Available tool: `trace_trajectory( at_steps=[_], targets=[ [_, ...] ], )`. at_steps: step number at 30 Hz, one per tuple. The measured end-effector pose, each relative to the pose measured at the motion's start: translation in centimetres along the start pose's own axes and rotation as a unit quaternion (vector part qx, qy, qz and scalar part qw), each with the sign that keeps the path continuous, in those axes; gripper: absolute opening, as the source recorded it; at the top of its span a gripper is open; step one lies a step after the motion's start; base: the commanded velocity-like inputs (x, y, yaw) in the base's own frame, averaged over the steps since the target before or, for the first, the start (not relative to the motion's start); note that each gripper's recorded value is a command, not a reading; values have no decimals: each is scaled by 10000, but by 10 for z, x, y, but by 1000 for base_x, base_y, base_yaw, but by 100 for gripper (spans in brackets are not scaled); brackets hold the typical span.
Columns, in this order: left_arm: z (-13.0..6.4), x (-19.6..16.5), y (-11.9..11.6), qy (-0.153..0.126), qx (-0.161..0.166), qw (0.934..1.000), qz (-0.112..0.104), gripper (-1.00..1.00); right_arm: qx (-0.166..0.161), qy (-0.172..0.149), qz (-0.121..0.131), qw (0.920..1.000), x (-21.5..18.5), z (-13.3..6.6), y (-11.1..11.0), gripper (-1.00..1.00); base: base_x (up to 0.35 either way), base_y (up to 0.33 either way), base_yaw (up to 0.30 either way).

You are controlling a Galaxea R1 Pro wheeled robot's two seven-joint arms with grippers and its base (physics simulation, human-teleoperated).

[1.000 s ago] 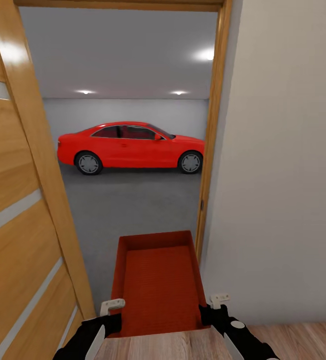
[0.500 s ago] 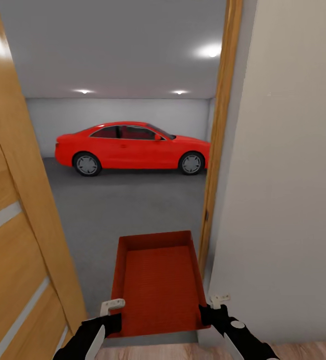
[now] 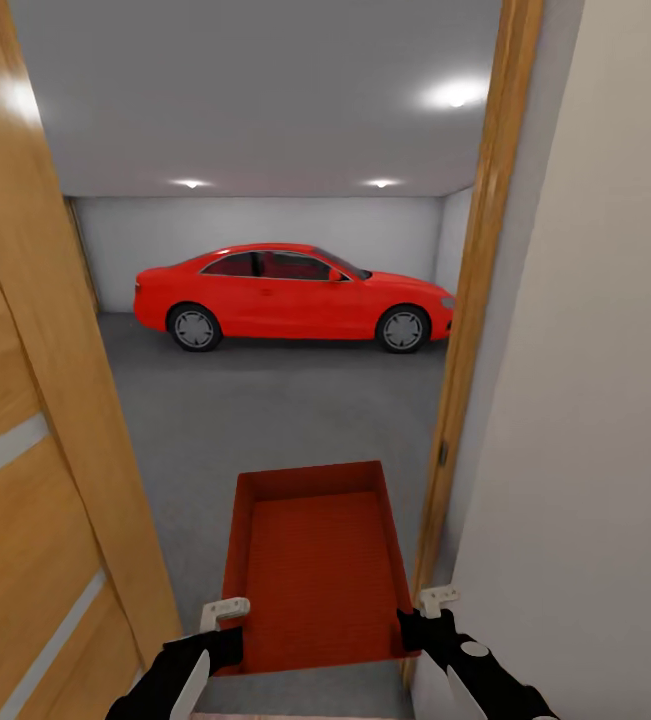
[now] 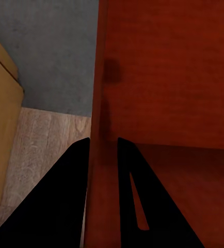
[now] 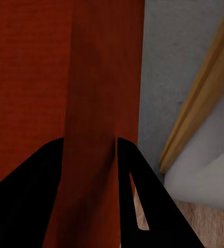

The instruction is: Move the two storage containers from the living room to the garage. In the garage, place one container on the floor and stack the other container on top of it (either order is fine).

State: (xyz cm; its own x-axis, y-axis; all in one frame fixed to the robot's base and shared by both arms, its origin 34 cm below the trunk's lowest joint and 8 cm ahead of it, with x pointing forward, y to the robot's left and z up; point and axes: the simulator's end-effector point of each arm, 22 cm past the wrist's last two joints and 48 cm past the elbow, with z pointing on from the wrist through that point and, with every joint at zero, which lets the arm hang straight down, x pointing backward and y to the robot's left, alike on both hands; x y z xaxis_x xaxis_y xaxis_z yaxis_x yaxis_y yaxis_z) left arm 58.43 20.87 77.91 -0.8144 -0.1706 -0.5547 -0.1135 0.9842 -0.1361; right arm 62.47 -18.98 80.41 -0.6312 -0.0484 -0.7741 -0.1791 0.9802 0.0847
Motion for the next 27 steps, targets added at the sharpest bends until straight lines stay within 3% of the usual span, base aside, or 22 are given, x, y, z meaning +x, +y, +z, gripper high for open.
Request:
trace_trajectory(
  at_steps=[11, 27],
  targets=[
    [0, 0, 0, -2, -1, 10000, -1, -100, 0, -2, -1, 10000, 0, 0, 0, -100, 220, 148, 0],
    [0, 0, 0, -1, 1, 10000, 2, -100, 1, -1, 2, 10000, 0, 0, 0, -100, 31, 11, 0]
  ],
)
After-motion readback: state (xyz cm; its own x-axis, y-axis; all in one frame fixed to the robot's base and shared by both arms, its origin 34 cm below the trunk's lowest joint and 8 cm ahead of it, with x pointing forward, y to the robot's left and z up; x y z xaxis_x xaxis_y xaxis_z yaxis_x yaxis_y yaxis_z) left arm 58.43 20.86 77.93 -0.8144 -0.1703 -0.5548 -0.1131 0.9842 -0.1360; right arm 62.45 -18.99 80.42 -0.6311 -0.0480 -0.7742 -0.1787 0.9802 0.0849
